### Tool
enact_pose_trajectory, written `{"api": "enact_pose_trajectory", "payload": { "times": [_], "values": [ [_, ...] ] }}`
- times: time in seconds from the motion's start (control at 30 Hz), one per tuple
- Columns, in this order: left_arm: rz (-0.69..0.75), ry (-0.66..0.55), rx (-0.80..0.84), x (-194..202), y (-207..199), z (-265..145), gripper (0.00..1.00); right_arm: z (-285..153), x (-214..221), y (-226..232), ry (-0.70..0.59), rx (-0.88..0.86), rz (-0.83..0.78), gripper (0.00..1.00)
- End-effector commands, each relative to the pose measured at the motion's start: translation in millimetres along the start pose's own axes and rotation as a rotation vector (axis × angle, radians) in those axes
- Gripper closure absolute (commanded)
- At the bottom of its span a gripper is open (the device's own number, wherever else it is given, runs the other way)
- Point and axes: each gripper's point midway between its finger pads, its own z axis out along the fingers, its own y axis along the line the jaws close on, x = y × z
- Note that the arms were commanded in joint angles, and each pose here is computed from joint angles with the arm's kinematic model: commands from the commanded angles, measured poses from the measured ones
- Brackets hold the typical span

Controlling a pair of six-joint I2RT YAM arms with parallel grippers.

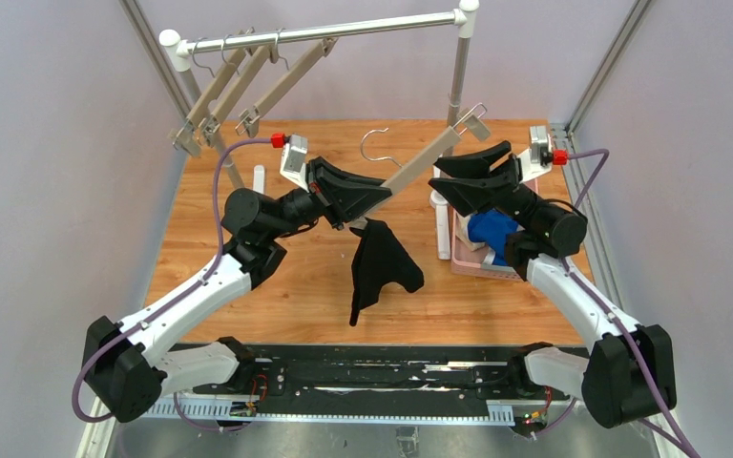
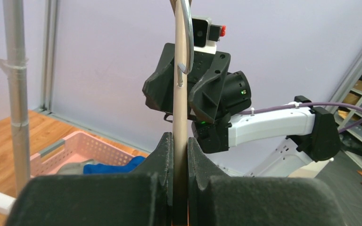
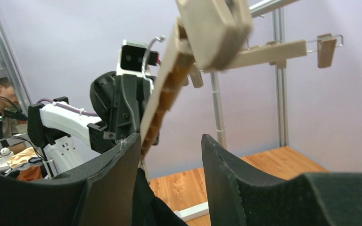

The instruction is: Remove the underwear clipped to the hanger

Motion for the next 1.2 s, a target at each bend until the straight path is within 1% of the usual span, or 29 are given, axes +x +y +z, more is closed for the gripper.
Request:
{"api": "enact_pose_trajectory", "payload": {
  "times": [0.0,0.33,0.47,0.6,0.8,0.83,0.87,0.93,0.97,1.1,1.13,1.17],
  "values": [
    [0.012,-0.065,0.069,-13.7,-14.3,1.9,1.00,17.7,-26.5,28.7,-0.069,-0.112,-0.080,0.49],
    [0.011,-0.050,0.082,-9.8,-15.1,3.2,1.00,33.0,-29.4,26.6,-0.087,-0.136,-0.072,0.49],
    [0.008,-0.040,0.092,-8.0,-15.8,4.8,1.00,39.6,-28.5,24.4,-0.088,-0.146,-0.070,0.53],
    [0.008,-0.043,0.081,-6.9,-12.5,5.9,1.00,47.6,-25.8,24.5,-0.081,-0.167,-0.051,0.60],
    [0.012,-0.047,0.068,-6.6,-8.9,6.9,1.00,52.8,-17.1,24.4,-0.062,-0.185,-0.025,0.62],
    [0.013,-0.047,0.068,-6.6,-8.8,6.9,1.00,53.1,-16.5,24.7,-0.059,-0.188,-0.023,0.65],
    [0.014,-0.049,0.066,-6.8,-8.3,7.1,1.00,53.3,-15.8,24.4,-0.058,-0.188,-0.023,0.72],
    [0.016,-0.053,0.063,-8.0,-8.0,6.9,1.00,53.2,-15.3,24.0,-0.057,-0.186,-0.020,0.96],
    [0.017,-0.054,0.063,-8.4,-8.0,7.0,1.00,53.0,-14.9,23.8,-0.056,-0.185,-0.019,0.99],
    [0.016,-0.058,0.063,-10.4,-8.7,7.7,1.00,52.0,-14.1,24.7,-0.053,-0.187,-0.031,0.99],
    [0.017,-0.058,0.065,-10.5,-9.5,7.7,0.98,51.6,-14.6,25.7,-0.054,-0.188,-0.036,0.99],
    [0.021,-0.055,0.066,-10.3,-9.6,7.3,0.93,51.4,-15.3,25.8,-0.057,-0.186,-0.040,0.99]
  ]
}}
